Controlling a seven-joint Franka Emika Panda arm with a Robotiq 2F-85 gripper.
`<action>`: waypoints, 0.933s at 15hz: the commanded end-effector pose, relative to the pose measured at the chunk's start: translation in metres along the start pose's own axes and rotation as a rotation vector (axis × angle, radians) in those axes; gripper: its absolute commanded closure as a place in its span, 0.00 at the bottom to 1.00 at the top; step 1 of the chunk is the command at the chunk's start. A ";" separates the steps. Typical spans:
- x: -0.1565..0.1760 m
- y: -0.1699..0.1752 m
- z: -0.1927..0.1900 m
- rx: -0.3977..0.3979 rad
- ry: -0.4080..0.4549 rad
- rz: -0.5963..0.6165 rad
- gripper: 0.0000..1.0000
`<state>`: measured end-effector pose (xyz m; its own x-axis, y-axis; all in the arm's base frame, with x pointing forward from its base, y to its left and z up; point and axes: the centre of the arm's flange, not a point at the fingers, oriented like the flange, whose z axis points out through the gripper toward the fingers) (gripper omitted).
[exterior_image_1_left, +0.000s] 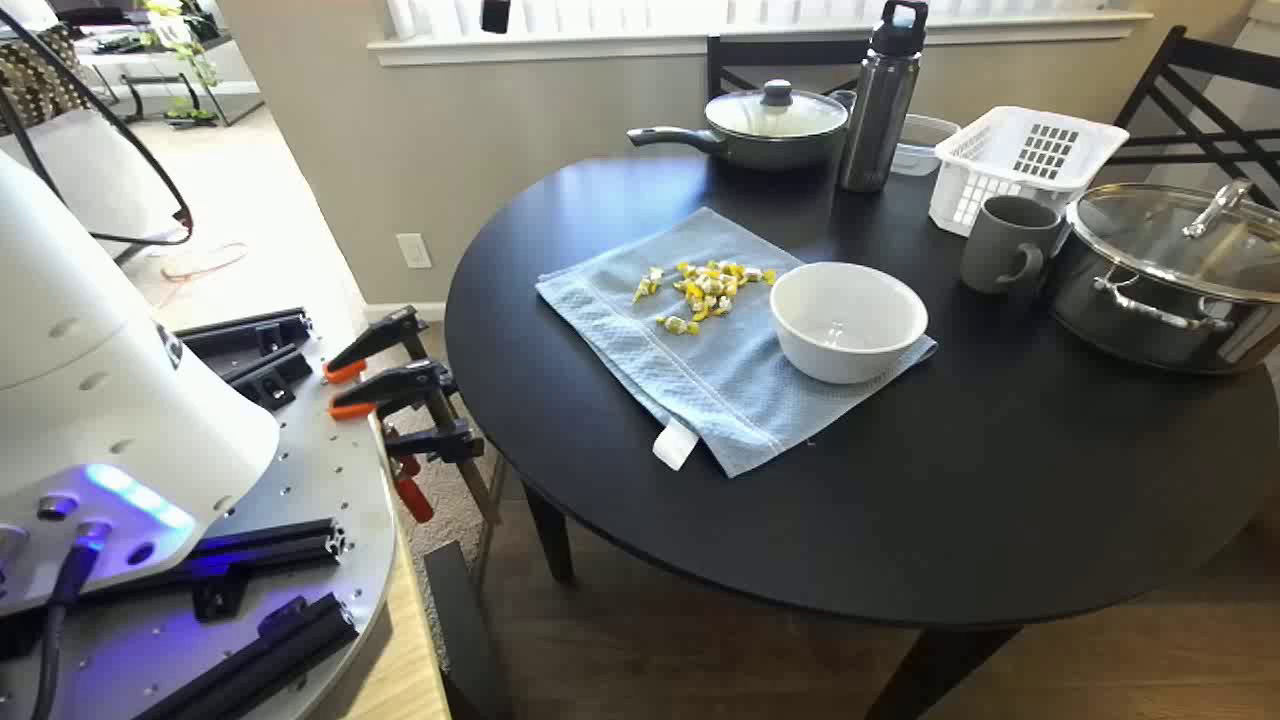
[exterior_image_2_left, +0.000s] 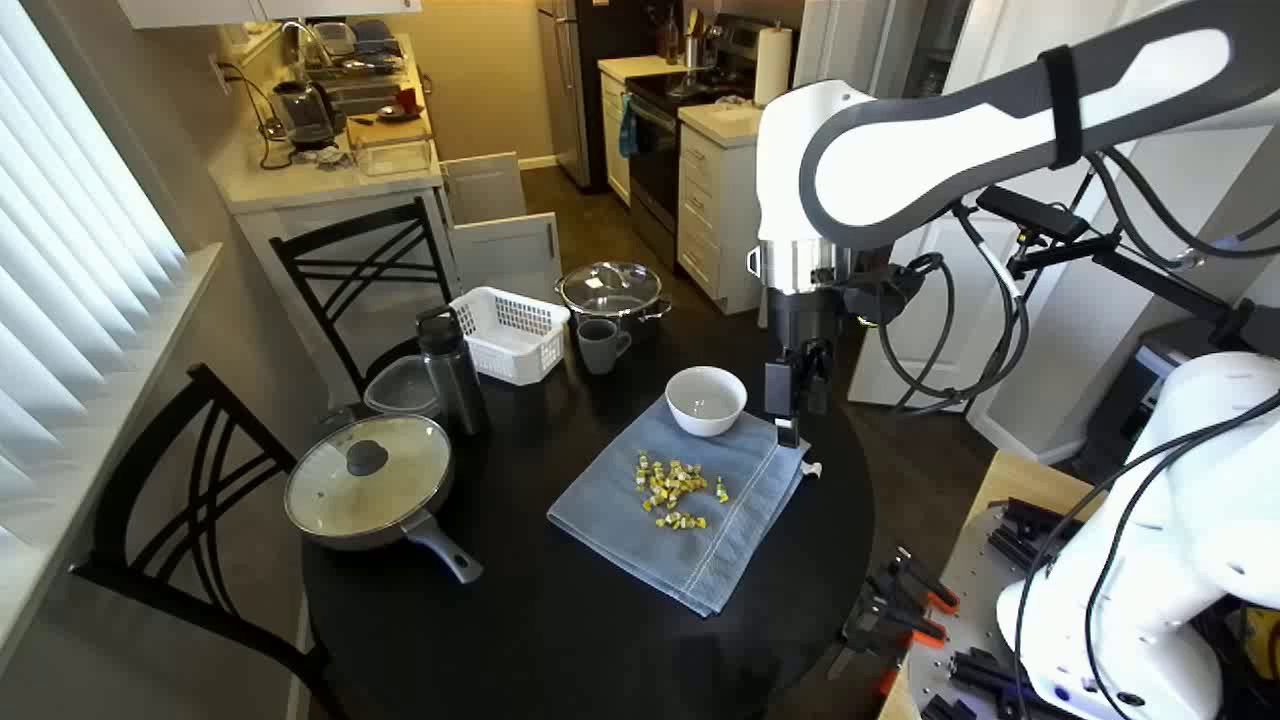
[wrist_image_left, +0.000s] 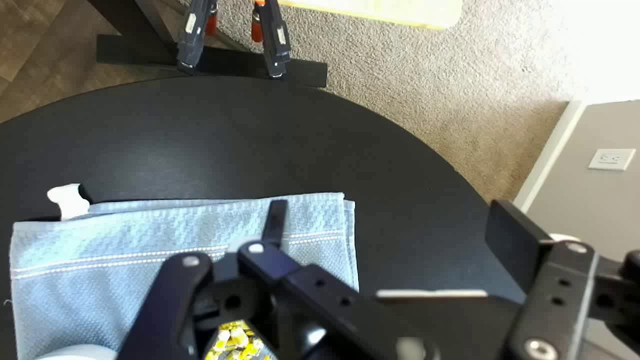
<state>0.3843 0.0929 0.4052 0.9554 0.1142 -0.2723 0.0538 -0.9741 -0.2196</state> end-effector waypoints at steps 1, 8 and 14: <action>0.000 0.000 0.000 0.000 0.000 0.000 0.00; 0.016 0.000 0.004 -0.030 0.064 -0.034 0.00; 0.083 -0.002 0.049 -0.265 0.215 -0.265 0.00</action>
<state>0.4229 0.1057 0.3782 0.9636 0.2573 -0.0728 0.2517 -0.9647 -0.0779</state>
